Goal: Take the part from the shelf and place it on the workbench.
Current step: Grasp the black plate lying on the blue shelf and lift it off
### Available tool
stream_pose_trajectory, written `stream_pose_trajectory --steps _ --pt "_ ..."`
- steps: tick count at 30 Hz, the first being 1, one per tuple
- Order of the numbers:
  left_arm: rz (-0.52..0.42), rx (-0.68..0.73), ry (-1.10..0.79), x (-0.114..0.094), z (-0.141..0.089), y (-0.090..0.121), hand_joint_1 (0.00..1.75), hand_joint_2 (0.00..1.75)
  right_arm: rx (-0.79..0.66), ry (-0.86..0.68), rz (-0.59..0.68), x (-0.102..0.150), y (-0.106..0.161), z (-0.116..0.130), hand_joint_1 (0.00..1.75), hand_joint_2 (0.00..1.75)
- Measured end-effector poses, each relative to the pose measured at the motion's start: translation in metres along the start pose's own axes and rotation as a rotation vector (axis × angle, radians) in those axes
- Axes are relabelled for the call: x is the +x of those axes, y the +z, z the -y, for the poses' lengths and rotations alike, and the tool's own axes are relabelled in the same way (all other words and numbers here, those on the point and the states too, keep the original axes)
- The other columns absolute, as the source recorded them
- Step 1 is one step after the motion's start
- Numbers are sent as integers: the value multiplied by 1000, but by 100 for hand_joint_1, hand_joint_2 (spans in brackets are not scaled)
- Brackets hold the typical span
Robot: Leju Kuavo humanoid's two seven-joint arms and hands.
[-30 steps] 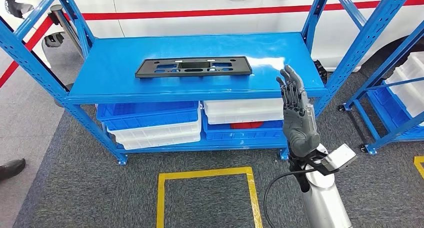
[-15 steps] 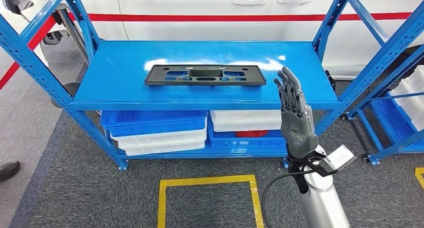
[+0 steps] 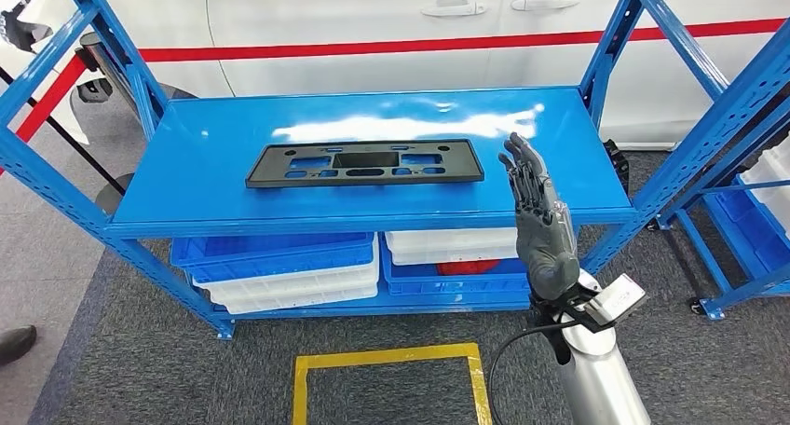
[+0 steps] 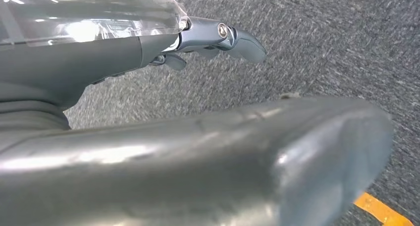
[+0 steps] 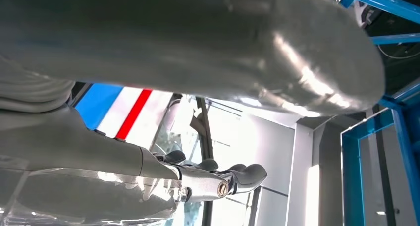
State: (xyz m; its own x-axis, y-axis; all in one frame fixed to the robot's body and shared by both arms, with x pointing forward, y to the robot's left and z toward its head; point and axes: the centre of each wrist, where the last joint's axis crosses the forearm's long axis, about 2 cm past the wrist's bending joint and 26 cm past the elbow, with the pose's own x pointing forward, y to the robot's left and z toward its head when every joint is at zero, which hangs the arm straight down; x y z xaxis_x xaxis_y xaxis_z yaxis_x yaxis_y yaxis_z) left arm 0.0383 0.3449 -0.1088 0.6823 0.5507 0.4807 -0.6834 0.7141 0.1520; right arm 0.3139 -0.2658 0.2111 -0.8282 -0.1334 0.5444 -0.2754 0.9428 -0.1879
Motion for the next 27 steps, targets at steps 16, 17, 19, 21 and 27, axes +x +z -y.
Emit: stream_pose_trajectory --steps 16,17,19,21,27 --pt "1 1 -5 -2 -3 0 0 0 71 -62 -36 -3 10 -21 0 0" --pt "1 -2 -8 -3 -3 1 0 0 76 -63 -41 -3 12 -22 0 0" --pt "1 -9 -13 -3 -2 1 0 0 87 -61 -50 -3 15 -25 0 0" --pt "3 -16 -15 -4 -1 1 0 0 98 -58 -59 -3 17 -29 0 0" --pt "7 -20 -15 -3 1 1 0 0 137 -74 -58 -6 13 -38 0 0"
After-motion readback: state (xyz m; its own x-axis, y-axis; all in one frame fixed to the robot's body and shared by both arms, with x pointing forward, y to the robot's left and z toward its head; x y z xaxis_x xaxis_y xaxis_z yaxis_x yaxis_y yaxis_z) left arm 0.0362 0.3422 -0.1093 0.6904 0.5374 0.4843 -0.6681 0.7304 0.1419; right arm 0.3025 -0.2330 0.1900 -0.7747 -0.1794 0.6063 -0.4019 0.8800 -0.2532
